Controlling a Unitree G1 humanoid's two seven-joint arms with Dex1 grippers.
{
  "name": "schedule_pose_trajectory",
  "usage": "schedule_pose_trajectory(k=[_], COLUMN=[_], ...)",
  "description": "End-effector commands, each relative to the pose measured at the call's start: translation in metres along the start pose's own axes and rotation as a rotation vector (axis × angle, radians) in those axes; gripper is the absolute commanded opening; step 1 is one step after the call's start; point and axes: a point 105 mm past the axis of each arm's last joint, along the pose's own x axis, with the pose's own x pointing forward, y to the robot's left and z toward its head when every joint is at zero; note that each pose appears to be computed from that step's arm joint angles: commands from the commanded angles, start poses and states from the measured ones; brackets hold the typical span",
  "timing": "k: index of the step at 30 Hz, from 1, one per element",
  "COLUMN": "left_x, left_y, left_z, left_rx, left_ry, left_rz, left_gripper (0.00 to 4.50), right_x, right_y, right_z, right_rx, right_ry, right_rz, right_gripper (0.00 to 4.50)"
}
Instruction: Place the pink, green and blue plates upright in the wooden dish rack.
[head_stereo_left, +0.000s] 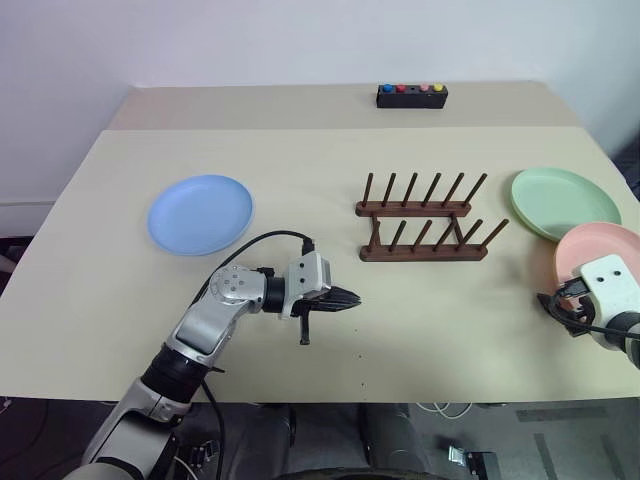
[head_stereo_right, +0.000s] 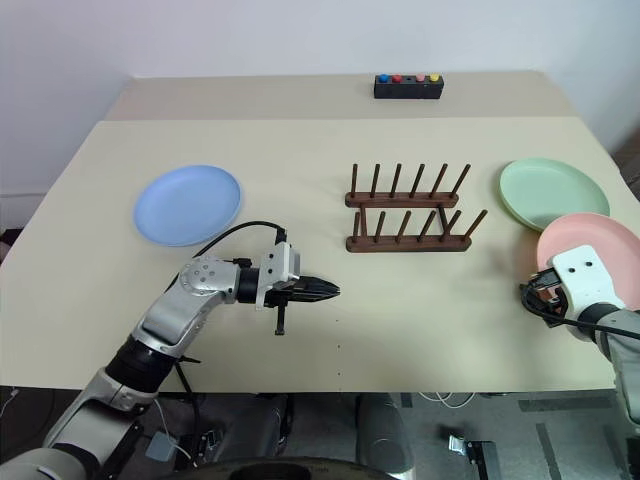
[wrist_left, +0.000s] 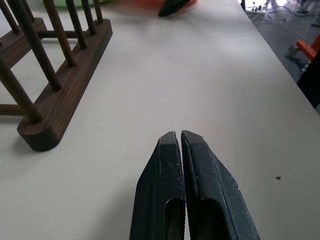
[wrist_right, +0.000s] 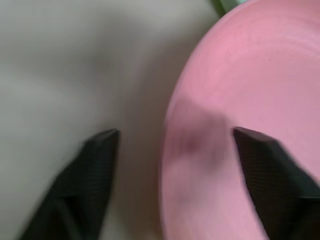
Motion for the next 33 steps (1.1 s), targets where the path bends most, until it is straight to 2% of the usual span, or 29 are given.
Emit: schedule_pose_trajectory(k=[1,4,5,13,18,22,26,28,33], left_x=[-0.001,-0.001,-0.001,0.001,0.001,0.001,0.001,0.001,-0.001], left_y=[-0.001,-0.001,-0.001,0.001,0.002,0.003,0.007,0.010,0.015], left_z=[0.011,0.014,0.014,0.013,0.012,0.012,0.011,0.011,0.011], left_rx=[0.025,0.018,0.018,0.023,0.026,0.027,0.030,0.035,0.040], left_ry=[-0.030,-0.052,-0.053,-0.049,-0.050,-0.053,-0.051,-0.052,-0.054], left_rz=[0.014,0.016,0.015,0.010,0.008,0.011,0.016,0.024,0.051], left_gripper=[0.08,0.08,0.08,0.08,0.08,0.08,0.08,0.08,0.08], right_x=[-0.005,-0.009,-0.011,-0.033,-0.055,-0.071,-0.089,-0.092,-0.104], right_y=[0.000,-0.002,-0.002,-0.015,-0.020,-0.024,-0.018,-0.016,0.010], right_z=[0.002,0.007,0.008,0.019,0.054,0.098,0.154,0.170,0.210], right_rx=[-0.041,-0.080,-0.083,-0.259,-0.354,-0.347,-0.271,-0.220,0.031], right_ry=[-0.008,-0.006,-0.005,0.011,-0.109,-0.310,-0.608,-0.695,-0.929], right_rz=[-0.034,-0.061,-0.066,-0.169,-0.200,-0.185,-0.063,0.000,0.361], right_gripper=[1.65,0.16,0.02,0.02,0.02,0.02,0.02,0.02,0.02])
